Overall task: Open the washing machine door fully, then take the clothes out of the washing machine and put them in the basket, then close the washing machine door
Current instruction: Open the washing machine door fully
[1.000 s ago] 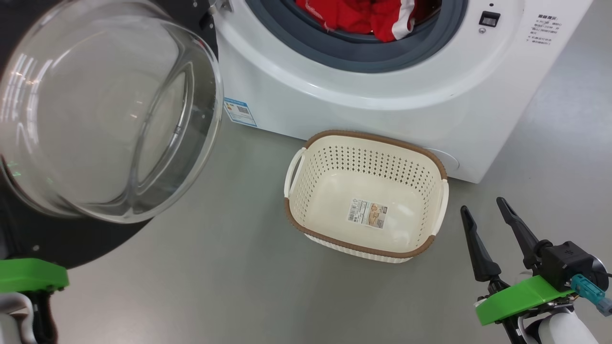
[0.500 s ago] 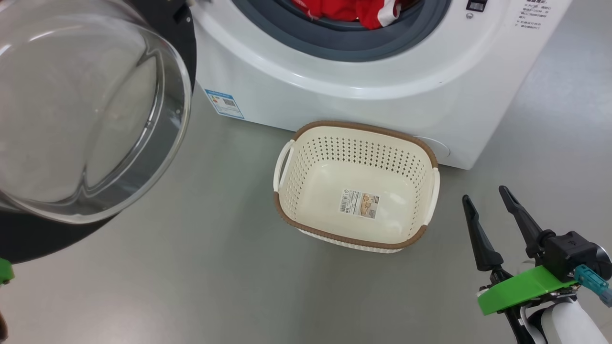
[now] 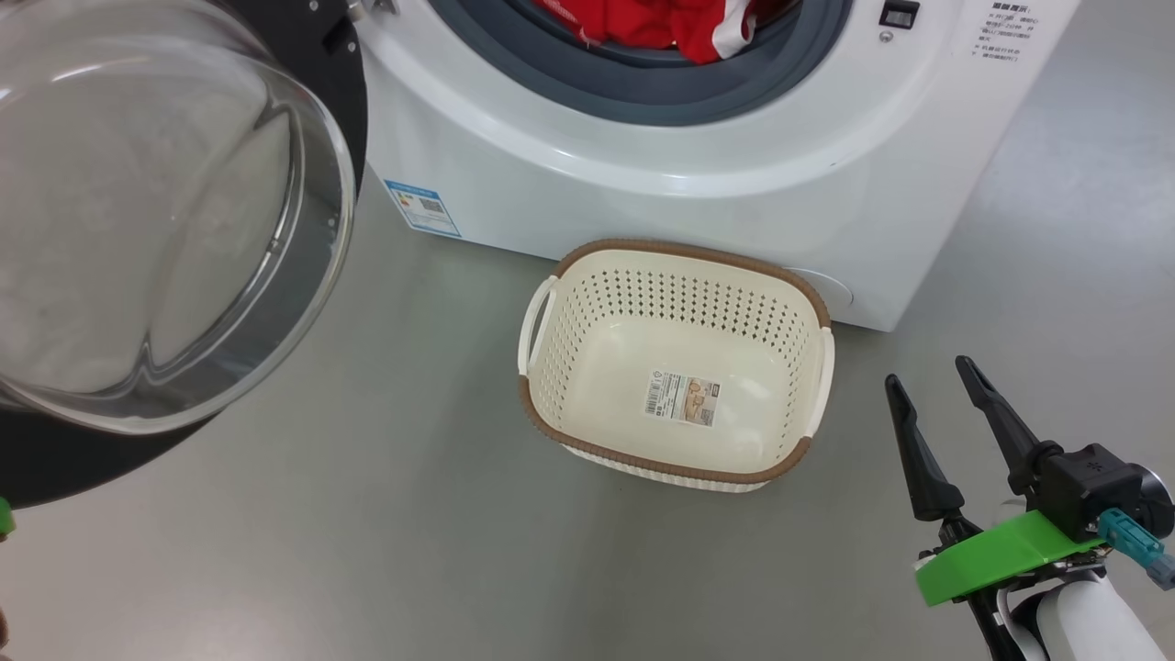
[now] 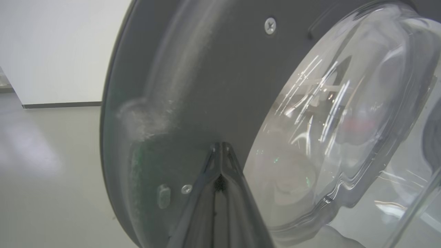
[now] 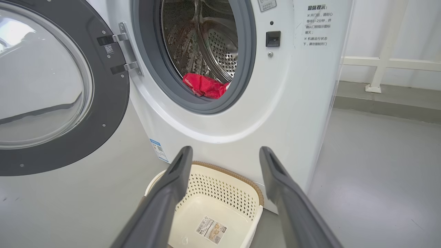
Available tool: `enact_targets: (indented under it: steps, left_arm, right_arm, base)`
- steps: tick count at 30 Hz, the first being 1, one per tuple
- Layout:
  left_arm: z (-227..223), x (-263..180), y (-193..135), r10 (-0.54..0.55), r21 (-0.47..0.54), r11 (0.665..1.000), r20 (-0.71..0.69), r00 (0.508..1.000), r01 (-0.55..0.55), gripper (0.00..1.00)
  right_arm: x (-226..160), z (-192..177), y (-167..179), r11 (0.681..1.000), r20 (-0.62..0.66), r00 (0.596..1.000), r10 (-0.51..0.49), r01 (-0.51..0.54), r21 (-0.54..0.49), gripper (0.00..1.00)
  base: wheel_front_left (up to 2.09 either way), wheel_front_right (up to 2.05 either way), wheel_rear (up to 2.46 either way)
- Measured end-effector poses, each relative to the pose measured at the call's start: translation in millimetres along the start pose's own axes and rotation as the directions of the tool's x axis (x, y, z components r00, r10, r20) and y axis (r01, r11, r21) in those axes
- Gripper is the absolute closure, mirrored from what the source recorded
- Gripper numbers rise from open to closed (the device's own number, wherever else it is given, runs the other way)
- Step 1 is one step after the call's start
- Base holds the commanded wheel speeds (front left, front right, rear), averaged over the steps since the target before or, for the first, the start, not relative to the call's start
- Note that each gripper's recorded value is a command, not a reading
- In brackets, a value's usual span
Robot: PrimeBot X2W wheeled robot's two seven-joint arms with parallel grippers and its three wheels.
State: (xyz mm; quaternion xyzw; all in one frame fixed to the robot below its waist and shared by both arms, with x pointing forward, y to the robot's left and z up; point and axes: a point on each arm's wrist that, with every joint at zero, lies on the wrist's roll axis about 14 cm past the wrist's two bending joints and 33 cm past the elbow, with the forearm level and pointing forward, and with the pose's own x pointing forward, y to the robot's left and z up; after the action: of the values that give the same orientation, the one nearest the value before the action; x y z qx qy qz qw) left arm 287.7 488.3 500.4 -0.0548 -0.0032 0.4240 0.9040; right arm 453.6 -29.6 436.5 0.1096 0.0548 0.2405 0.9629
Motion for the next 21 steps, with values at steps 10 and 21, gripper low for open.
enact_targets:
  steps: [10, 21]
  left_arm:
    - [5.6, -13.4, -13.5, -0.053, -0.081, 0.995, 0.032, 0.998, 0.055, 0.66]
    - [-1.4, -44.5, -31.3, -0.162, -0.107, 0.98, 0.041, 0.986, 0.166, 0.0]
  right_arm:
    - [-2.6, 14.1, 10.3, 1.0, 0.03, 0.999, 0.012, -0.012, -0.008, 0.0]
    - [-9.5, 30.1, 10.9, 1.0, 0.063, 0.998, 0.004, -0.002, -0.029, 0.0]
  base:
    - [0.0, 0.0, 0.0]
    - [0.0, 0.0, 0.0]
